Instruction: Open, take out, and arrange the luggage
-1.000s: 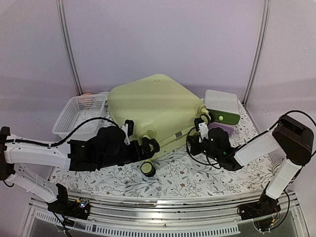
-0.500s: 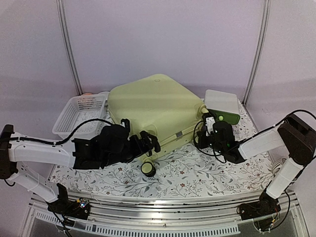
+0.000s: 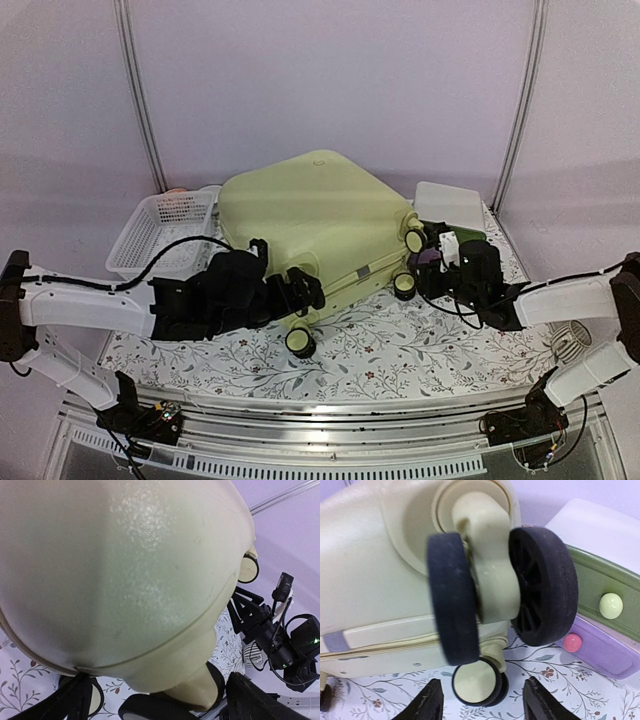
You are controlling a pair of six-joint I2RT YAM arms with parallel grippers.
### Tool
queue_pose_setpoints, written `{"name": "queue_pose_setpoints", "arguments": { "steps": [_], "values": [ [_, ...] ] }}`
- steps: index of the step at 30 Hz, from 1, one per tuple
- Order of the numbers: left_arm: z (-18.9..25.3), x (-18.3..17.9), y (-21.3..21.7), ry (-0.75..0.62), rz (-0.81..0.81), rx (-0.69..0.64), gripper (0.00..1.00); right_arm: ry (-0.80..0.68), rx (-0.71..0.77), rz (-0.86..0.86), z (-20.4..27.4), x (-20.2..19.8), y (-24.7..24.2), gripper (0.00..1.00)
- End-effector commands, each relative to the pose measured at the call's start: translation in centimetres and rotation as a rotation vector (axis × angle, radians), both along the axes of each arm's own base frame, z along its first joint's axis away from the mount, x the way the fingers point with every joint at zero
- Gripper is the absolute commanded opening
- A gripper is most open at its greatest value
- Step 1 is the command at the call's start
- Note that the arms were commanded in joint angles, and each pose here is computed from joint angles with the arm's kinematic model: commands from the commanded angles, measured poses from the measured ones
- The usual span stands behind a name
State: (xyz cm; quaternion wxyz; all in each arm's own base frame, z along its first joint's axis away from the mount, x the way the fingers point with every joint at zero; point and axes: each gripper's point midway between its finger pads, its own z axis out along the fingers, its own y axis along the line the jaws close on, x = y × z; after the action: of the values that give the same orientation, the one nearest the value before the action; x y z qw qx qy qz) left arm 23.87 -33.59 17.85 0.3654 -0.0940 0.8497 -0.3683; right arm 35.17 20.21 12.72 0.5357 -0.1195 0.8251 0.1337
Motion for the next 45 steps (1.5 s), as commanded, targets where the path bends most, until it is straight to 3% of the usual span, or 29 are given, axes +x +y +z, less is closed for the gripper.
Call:
{"name": "queue_pose_setpoints", "arguments": {
  "steps": [1, 5, 9, 11, 21, 27, 35, 45],
  "values": [
    [0.6, 3.0, 2.2, -0.069, 0.085, 0.041, 0.96, -0.046, 0.021, 0.126, 2.6, -1.8, 1.0, 0.61],
    [1.2, 3.2, 2.9, -0.103, 0.065, 0.057, 0.95, -0.08, 0.033, 0.146, 5.2, -2.4, 0.9, 0.72],
    [1.4, 3.3, 4.2, -0.112, 0.069, 0.092, 0.96, -0.104, 0.087, 0.199, 9.3, -2.4, 1.2, 0.94],
    [1.6, 3.2, 4.8, -0.114, 0.069, 0.096, 0.97, -0.087, 0.103, 0.2, 10.8, -1.6, 1.1, 1.0],
    [1.3, 2.7, 7.9, -0.095, 0.055, 0.135, 0.98, 0.097, -0.066, 0.102, 9.9, 3.2, -0.3, 0.99],
    [2.1, 3.2, 8.5, -0.09, -0.044, 0.095, 0.98, 0.21, -0.045, 0.113, 8.4, 4.5, -1.1, 1.0],
    [3.0, 4.9, 10.7, -0.104, -0.059, 0.03, 0.98, 0.291, -0.085, 0.203, 6.2, 4.9, 0.0, 0.84],
    [4.2, 8.8, 12.7, -0.119, -0.057, 0.007, 0.98, 0.285, -0.059, 0.324, 7.1, 3.7, 1.8, 0.59]
  ]
}}
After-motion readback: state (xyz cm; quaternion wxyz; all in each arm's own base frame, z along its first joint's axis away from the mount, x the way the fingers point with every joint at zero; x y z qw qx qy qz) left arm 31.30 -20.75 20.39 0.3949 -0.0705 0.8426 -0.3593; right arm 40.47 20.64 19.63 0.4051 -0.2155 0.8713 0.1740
